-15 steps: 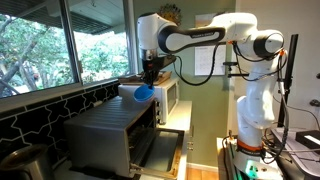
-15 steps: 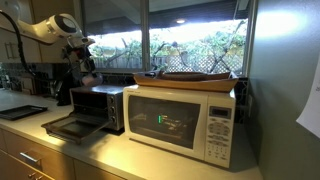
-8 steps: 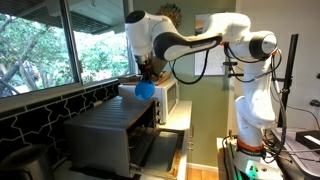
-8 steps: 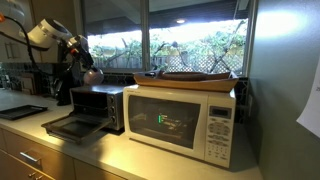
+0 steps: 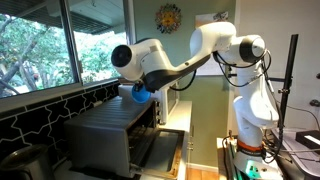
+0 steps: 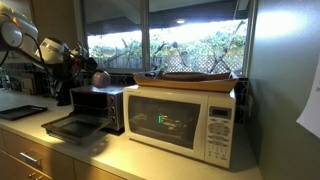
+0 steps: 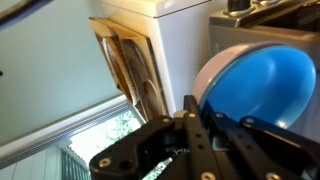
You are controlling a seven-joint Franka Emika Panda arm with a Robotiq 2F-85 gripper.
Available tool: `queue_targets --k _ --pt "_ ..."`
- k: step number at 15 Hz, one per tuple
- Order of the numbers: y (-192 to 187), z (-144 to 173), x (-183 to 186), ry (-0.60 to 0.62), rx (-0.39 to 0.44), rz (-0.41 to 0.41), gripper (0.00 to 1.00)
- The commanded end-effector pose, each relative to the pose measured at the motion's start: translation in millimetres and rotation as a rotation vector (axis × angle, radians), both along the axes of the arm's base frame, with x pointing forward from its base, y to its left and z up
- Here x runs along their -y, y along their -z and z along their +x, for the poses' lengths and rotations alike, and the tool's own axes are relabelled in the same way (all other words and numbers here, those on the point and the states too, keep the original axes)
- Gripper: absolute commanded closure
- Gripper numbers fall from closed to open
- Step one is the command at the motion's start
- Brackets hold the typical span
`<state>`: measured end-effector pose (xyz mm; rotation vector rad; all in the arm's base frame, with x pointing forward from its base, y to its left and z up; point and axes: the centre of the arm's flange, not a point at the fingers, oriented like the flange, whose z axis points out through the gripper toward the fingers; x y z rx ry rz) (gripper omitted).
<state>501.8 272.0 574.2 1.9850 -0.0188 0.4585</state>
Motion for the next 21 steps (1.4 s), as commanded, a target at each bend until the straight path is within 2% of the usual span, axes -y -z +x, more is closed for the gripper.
queue_targets --k 1,13,20,21 --pt "14.6 2.6 -8.9 -0.036 0.002 -0.160 0.98" --pt "70.3 -6.8 -19.8 -0.142 0.006 -0.359 0.98" --pt "84.8 -18.4 -32.2 -0.165 -0.018 -0.378 0.98" --pt "84.2 -18.9 -33.9 -0.167 -0.017 -0.371 0.90"
